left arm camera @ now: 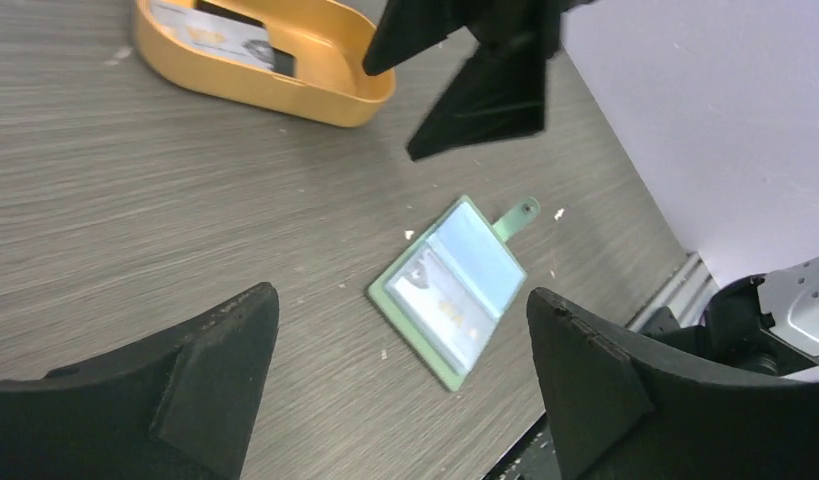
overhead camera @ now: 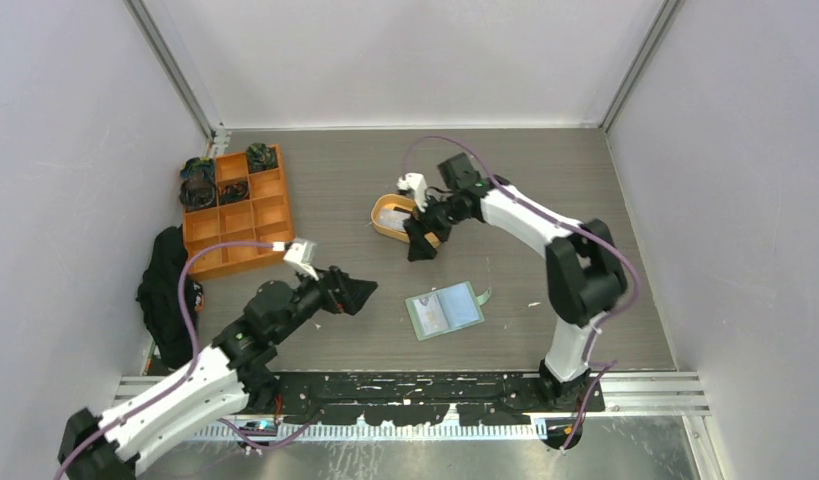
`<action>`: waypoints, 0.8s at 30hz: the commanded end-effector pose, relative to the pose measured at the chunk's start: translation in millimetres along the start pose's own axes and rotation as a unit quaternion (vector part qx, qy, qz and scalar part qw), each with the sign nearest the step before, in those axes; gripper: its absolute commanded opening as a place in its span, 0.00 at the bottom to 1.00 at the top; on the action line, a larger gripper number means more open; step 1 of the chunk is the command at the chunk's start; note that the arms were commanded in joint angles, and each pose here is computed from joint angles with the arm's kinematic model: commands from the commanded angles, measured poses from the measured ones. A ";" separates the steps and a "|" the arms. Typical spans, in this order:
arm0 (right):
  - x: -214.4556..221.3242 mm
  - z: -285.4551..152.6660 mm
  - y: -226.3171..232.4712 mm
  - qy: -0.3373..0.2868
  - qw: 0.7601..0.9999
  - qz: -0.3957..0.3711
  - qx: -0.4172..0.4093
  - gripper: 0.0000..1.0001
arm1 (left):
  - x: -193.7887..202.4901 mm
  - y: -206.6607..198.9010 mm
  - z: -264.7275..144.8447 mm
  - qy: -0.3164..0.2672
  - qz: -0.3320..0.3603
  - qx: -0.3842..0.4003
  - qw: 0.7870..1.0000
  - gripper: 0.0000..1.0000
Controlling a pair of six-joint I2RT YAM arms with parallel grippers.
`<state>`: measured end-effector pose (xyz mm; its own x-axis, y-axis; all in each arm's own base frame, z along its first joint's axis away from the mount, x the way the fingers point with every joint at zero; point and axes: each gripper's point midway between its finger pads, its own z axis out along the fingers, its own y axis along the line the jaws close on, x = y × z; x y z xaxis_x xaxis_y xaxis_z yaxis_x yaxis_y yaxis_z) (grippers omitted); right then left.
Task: Put the credit cards into the card holder
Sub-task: Insert the credit card into the card holder, then move the storage box to the center of the board.
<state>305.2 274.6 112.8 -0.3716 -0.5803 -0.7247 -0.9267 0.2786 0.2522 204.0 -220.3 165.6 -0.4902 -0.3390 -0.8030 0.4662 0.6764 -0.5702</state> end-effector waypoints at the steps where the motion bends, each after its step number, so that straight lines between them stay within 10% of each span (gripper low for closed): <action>1: -33.3 16.0 -26.4 0.031 0.998 0.000 0.046 0.92 | 17.1 48.4 -29.9 0.006 0.043 -0.088 0.995 0.94; 13: 6.9 66.1 -63.0 0.154 0.983 -0.034 0.092 0.69 | 27.2 56.9 -52.7 -0.011 0.004 -0.089 0.996 0.90; 24: 47.9 31.5 12.1 0.177 0.956 -0.219 -0.078 0.34 | 40.1 54.5 -47.8 0.008 -0.021 -0.077 0.997 0.88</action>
<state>319.4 282.4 26.9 -0.1664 -0.8713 -0.4617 -0.9853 0.1282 0.1132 173.1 -161.5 107.4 -0.5175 -0.3369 -0.7866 0.3242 0.7735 -0.5446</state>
